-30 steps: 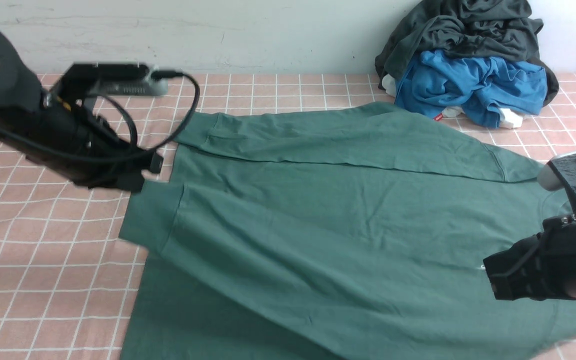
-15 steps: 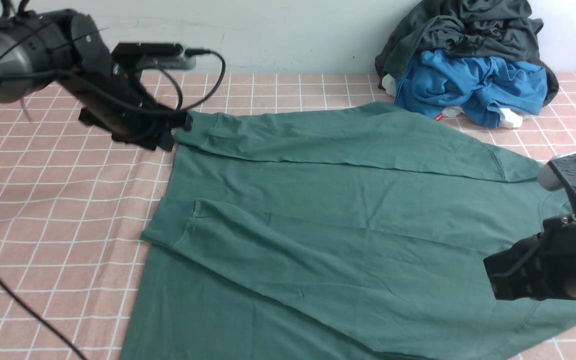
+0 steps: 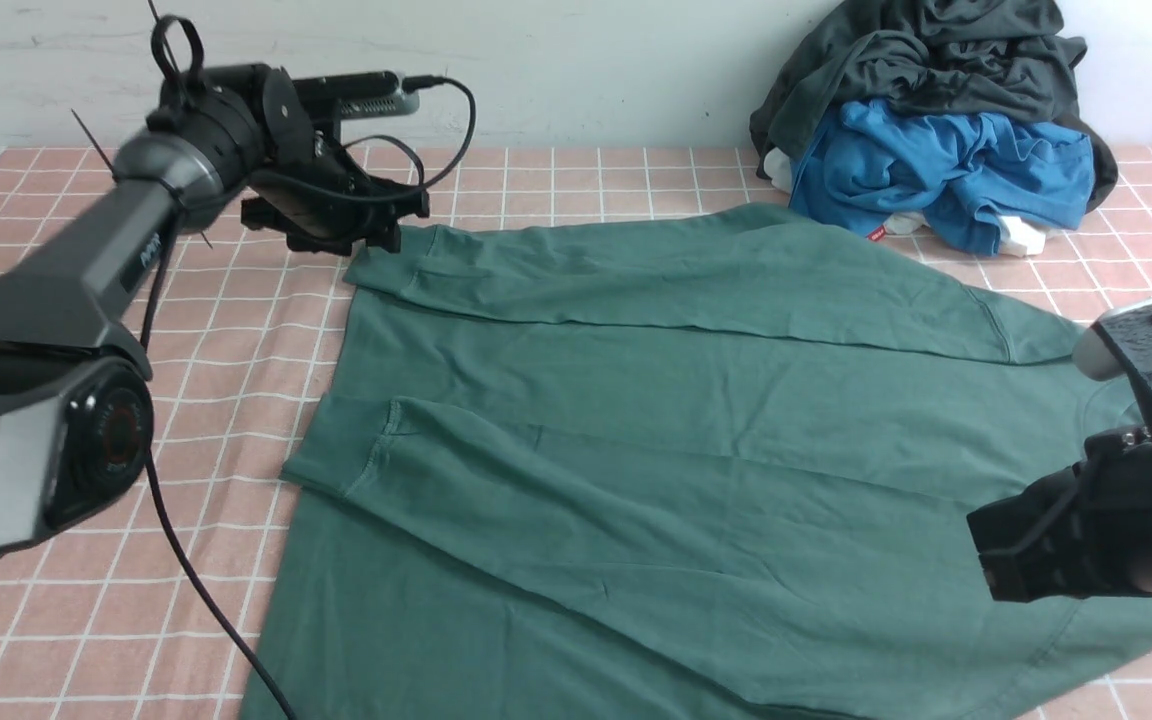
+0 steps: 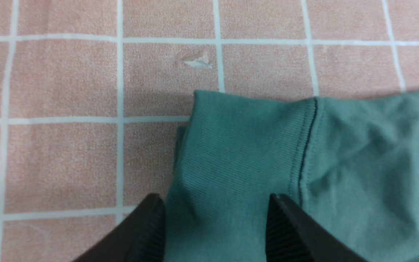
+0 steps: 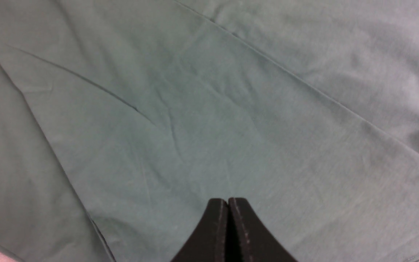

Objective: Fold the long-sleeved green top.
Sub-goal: Use the left arm to clamp the cuff farthest from it

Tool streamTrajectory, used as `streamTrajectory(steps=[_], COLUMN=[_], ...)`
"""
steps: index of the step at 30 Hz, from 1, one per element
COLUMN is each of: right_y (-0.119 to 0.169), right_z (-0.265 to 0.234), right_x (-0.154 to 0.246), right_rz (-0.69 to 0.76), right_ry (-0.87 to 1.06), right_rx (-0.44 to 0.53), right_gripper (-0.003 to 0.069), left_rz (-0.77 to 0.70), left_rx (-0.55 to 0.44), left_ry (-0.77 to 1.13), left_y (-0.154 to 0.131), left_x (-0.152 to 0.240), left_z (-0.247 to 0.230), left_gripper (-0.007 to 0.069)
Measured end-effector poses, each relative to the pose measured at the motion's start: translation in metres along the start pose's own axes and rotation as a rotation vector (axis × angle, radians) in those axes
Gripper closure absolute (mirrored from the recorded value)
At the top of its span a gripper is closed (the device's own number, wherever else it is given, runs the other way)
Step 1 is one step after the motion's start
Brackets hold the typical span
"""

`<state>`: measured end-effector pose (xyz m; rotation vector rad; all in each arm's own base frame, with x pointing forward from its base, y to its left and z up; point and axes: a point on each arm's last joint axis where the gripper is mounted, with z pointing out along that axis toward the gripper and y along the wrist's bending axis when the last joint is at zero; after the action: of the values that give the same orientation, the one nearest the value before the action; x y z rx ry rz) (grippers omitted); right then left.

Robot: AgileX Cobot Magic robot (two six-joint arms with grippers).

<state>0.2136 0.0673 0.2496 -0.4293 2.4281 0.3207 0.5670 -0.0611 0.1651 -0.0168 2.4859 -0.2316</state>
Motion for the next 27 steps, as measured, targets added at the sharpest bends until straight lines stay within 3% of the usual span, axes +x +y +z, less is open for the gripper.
streamTrajectory(steps=[4,11,15,21,27], right_y=[-0.001,-0.001,-0.001,-0.001,-0.002], right_z=[0.000,0.000,0.000,0.000,0.003], right_x=[-0.001,-0.002,-0.002,-0.002,-0.002], right_rz=[-0.004,-0.007,-0.009,-0.023,-0.023], right_ry=[-0.009,-0.017,-0.017,-0.018,-0.014], right_rx=[0.006,0.009,0.009,0.010,0.014], right_gripper=[0.0669,0.0669,0.0669,0.0669,0.0669], left_rz=[-0.003,0.026,0.032,0.068,0.077], left_rx=[-0.007,-0.043,-0.044,-0.044,-0.045], left_ry=[0.010,0.015,0.015,-0.044,-0.026], left_y=[0.002,0.005,0.003,0.002,0.010], left_x=[0.004,0.004,-0.003,-0.015,-0.005], left_z=[0.009,0.007,-0.008,-0.022,-0.001], left_gripper=[0.0314,0.0599,0.0627,0.0593,0.0330])
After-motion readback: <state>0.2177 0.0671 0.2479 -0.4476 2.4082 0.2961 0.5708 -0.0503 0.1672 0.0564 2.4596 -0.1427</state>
